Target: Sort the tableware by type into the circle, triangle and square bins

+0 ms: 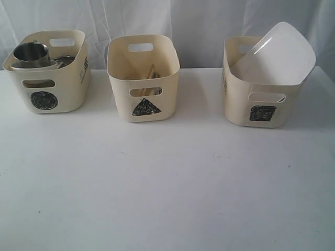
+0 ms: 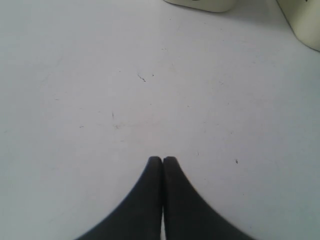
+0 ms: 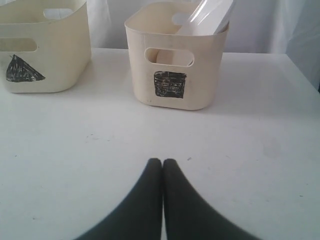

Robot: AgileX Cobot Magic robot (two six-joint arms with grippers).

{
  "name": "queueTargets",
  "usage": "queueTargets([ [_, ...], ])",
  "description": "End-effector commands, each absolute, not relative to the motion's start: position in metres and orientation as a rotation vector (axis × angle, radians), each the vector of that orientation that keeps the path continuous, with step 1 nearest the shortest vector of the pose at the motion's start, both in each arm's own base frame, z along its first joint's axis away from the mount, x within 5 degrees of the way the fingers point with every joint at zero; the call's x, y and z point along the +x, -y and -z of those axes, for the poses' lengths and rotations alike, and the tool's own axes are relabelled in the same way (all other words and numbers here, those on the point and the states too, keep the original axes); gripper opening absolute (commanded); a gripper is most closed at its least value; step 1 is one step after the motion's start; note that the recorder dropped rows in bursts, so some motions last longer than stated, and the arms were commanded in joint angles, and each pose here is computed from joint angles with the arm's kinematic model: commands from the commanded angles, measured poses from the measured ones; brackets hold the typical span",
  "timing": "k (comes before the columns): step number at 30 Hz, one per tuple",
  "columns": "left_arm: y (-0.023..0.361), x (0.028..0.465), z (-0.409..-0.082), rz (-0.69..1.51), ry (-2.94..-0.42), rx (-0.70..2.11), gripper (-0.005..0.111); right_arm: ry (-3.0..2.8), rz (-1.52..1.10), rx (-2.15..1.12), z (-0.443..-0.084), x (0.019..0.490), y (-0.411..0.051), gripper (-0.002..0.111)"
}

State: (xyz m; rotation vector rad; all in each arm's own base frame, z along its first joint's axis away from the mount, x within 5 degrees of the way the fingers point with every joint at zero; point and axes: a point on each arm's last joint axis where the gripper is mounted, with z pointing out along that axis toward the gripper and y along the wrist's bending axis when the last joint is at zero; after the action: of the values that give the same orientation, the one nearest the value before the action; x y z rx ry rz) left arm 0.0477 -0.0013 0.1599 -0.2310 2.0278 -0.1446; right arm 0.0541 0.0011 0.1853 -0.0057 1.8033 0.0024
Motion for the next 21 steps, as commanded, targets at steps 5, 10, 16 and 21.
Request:
queueTargets([
  [5, 0.0018, 0.0458, -0.1538, 0.146, -2.075, -0.228, 0.000, -1.795, 0.007, -0.010, -0.1850, 0.0542, -0.0009, 0.000],
  [10, 0.0018, 0.0458, -0.1538, 0.146, -2.075, -0.228, 0.000, -1.795, 0.007, -0.010, -0.1850, 0.0542, -0.0009, 0.000],
  [16, 0.0018, 0.0458, -0.1538, 0.146, -2.075, -0.228, 0.000, -1.795, 0.007, -0.010, -0.1850, 0.0542, -0.0009, 0.000],
  [21, 0.0018, 0.0458, -0.1538, 0.146, -2.075, -0.228, 0.000, -1.795, 0.007, -0.010, -0.1850, 0.0542, -0.0009, 0.000],
])
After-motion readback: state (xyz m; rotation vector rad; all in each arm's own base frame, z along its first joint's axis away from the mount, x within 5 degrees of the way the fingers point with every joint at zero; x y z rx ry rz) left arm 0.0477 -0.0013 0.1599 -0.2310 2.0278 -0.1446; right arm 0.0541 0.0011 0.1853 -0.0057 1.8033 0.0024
